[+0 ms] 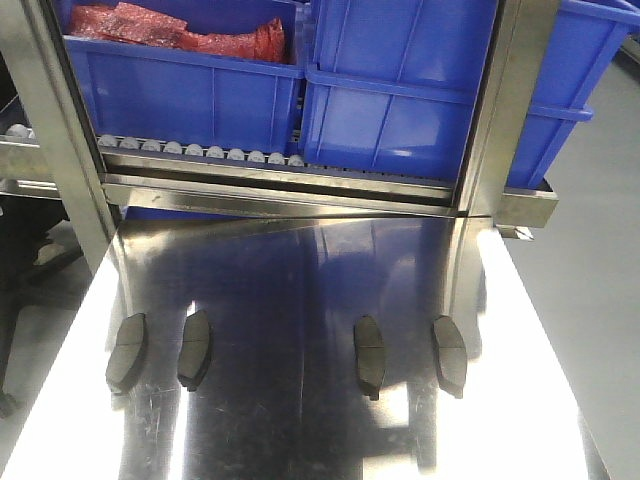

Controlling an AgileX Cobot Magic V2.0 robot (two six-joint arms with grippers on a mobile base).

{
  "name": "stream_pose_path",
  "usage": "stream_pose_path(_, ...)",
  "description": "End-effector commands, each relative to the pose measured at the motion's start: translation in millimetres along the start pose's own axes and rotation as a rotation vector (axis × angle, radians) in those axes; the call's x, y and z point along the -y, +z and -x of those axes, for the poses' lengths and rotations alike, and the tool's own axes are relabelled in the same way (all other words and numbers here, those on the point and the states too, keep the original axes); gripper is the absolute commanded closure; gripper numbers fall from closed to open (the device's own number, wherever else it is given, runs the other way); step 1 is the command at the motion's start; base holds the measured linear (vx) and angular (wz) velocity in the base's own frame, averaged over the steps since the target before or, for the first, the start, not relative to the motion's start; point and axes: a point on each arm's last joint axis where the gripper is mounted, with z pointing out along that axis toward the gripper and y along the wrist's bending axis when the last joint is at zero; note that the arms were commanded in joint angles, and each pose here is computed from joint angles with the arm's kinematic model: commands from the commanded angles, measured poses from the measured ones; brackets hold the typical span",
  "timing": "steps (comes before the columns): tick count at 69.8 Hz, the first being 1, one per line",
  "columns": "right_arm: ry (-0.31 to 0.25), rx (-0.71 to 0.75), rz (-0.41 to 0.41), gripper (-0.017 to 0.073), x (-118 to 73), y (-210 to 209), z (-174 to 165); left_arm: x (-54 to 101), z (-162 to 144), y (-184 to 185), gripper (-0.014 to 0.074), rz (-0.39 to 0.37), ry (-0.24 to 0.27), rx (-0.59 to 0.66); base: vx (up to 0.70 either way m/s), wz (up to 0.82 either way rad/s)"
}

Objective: Move and align brake pads A on conveyor

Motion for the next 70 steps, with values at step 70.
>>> stream_pose_path(70, -0.011, 0.078, -0.004, 0.0563, 0.0, -0.8, 5.5, 1.3, 13.0, -2.4, 0.06, -0.029, -0.005, 0.226, 0.0, 0.0)
